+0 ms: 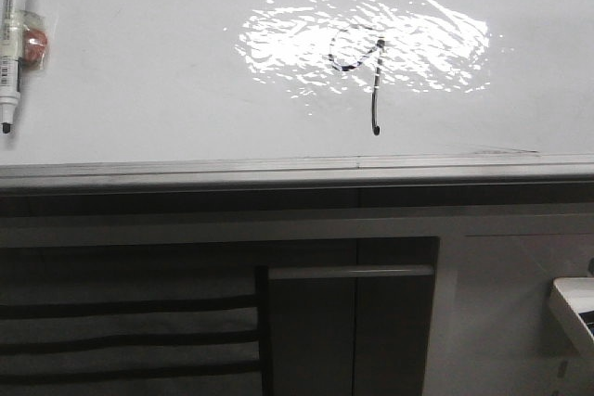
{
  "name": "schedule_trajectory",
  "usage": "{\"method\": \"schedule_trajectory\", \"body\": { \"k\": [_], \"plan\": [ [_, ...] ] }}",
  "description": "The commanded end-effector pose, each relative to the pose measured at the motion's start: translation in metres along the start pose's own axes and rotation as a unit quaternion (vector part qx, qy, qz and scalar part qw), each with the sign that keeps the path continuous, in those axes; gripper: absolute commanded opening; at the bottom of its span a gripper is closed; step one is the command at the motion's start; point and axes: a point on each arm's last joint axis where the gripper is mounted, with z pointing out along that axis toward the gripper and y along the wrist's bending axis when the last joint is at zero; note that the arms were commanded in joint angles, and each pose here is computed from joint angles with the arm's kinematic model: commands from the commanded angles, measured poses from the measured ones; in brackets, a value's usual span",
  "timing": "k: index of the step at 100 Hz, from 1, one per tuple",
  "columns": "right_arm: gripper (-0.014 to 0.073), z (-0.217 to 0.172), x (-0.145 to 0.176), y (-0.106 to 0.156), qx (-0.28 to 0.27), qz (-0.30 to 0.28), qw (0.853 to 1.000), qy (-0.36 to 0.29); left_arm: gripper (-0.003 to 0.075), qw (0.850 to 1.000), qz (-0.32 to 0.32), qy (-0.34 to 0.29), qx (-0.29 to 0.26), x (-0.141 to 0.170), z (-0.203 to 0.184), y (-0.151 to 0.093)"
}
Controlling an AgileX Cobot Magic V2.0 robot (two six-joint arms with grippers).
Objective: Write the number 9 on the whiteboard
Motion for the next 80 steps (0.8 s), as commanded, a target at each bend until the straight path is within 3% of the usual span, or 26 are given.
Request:
{"method": "schedule_trajectory", "body": {
  "k": [1,80],
  "plan": [
    [-0.0072,-0.0039,-0.0129,-0.001,0.008,-0.001,0.999,-0.044,-0.002,0.999,0.001,-0.041,0.002,0.0015,-0.0009,0.0003],
    [-0.0072,-0.0054,-0.0116,-0.0011,0.01,-0.003,0.999,-0.053,-0.002,0.999,0.001,-0.036,0.002,0.0024,-0.0007,0.0004]
  ]
}}
